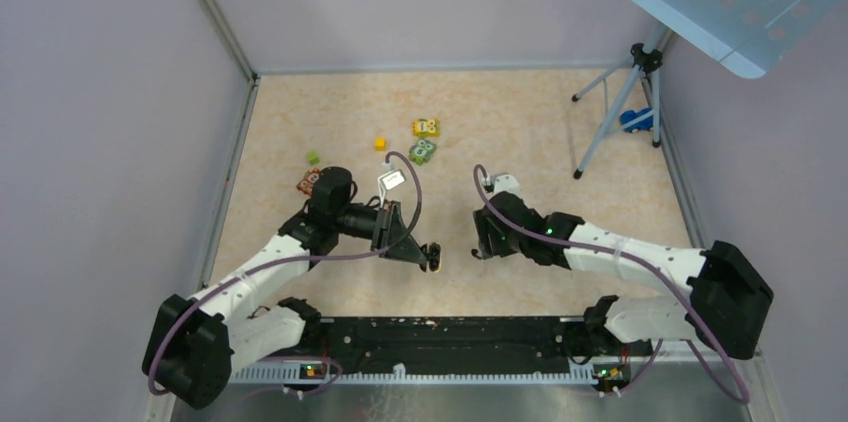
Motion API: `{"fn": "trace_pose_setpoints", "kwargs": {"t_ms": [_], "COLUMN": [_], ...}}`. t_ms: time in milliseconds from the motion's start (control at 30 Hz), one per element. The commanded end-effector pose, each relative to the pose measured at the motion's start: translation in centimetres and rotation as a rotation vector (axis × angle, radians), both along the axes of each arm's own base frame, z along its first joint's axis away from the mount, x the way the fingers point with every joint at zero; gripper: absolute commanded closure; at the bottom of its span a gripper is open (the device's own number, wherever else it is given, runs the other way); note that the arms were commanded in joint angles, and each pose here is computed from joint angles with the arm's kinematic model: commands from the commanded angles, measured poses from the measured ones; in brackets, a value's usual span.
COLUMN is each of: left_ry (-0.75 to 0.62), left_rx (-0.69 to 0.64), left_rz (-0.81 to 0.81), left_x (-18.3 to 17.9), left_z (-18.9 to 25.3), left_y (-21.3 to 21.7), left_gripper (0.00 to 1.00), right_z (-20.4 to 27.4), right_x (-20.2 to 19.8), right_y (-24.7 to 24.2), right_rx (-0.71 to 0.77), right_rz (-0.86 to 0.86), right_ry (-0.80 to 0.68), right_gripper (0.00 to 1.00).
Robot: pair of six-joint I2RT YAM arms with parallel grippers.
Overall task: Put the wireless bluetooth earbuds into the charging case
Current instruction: Pick up the right earbud from the center of the board.
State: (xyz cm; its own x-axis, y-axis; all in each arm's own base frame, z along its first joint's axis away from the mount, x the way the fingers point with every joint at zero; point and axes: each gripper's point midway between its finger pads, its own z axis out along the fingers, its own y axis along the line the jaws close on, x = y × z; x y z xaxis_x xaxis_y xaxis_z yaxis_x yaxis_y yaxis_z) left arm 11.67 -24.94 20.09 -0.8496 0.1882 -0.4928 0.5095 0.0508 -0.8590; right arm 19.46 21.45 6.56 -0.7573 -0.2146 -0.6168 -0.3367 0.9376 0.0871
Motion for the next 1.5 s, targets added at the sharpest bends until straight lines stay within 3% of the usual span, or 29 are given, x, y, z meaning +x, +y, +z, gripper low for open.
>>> {"fn": "trace_pose_setpoints", "kwargs": {"t_ms": [0, 133, 233, 367, 433, 567, 833, 1467], "left_ry": [-0.143, -0.182, -0.189, -0.189, -0.183, -0.167, -0.17, -0.151], "left_rx": [-0.072, -0.084, -0.08, -0.042, -0.035, -0.024, -0.014, 0.0], "left_rz": [-0.073, -0.092, -0.087, -0.053, -0.044, -0.029, -0.01, 0.001], "left_x": [-0.5, -0.8, -0.6, 0.1, 0.3, 0.4, 0.5, 0.5], "left_z": [2.3, 3.0, 3.2, 2.7, 2.5, 2.2, 2.0, 1.4], "left_y": [-1.2, -1.2, -1.2, -1.3, -1.4, -1.4, -1.3, -1.3], "left_gripper": [1.0, 1.0, 1.0, 1.0, 1.0, 1.0, 1.0, 1.0], "right_z": [3.0, 4.1, 5.4, 5.2, 4.6, 2.8, 0.5, -2.2], "right_x": [0.4, 0.3, 0.4, 0.6, 0.5, 0.5, 1.2, 1.2], "right_y": [0.8, 0.9, 1.4, 1.2, 1.8, 2.8, 4.3, 6.0], "right_rx": [0.1, 0.153, 0.277, 0.413, 0.438, 0.37, 0.296, 0.279], "right_rz": [-0.027, -0.06, -0.109, -0.3, -0.305, -0.268, -0.253, -0.238], "right_ry": [-0.055, -0.058, -0.084, -0.052, -0.029, 0.012, 0.06, 0.128], "right_gripper": [0.39, 0.39, 0.43, 0.48, 0.49, 0.58, 0.59, 0.63]}}
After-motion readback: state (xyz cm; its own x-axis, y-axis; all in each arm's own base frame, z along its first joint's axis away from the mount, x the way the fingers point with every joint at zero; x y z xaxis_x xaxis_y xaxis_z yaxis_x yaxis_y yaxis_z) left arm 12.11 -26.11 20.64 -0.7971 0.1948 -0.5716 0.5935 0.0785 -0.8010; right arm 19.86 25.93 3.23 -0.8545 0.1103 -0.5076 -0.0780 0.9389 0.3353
